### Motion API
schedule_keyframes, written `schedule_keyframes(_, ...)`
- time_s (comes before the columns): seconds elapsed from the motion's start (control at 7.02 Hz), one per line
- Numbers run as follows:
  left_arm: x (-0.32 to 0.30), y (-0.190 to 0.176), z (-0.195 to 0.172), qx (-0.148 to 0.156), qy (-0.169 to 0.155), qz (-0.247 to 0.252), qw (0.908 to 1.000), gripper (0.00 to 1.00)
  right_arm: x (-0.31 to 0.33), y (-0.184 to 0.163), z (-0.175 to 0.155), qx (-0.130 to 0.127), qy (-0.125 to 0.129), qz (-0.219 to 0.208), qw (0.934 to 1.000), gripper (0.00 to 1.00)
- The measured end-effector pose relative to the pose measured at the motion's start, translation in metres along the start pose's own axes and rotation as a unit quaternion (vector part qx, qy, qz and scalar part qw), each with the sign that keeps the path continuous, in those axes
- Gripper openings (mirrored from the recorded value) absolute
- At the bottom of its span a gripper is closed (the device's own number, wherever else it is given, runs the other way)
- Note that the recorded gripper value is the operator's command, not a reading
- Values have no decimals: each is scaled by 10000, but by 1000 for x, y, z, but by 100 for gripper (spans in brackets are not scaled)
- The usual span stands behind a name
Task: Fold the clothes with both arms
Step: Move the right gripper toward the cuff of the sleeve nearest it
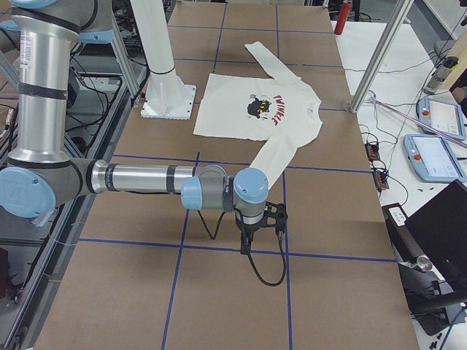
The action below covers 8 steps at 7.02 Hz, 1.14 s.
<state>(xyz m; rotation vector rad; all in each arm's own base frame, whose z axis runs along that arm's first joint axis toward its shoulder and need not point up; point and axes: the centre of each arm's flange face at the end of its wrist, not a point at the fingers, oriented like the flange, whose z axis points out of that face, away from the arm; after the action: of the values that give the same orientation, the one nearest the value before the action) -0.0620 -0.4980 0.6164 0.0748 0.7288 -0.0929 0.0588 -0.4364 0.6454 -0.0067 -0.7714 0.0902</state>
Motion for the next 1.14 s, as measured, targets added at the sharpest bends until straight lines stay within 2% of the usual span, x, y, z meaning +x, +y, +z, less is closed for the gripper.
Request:
schedule_keyframes(0.29,3,-1,-3,35,6,31,10000,100,-9,-4,-5,71,-6,-88,9999,100)
schedule_keyframes(0.57,22,-6,-21,224,63,210,9995,100,-70,-23,-12,382,-91,-756,9964,100)
schedule_keyframes(0.71,34,-9,-29,309,179,327,9988,100,-108,-32,-8,451,-202,-1041,9933,100)
schedule_keyframes(0.86,45,-12,-33,380,346,451,9977,100,-148,-36,9,346,-281,-1231,9914,100)
schedule_keyframes(1.0,52,-14,-36,461,453,556,9964,100,-176,-29,30,277,-319,-1205,9918,100)
schedule_keyframes(1.14,57,-16,-39,545,504,654,9951,100,-188,-14,50,381,-389,-1086,9926,100)
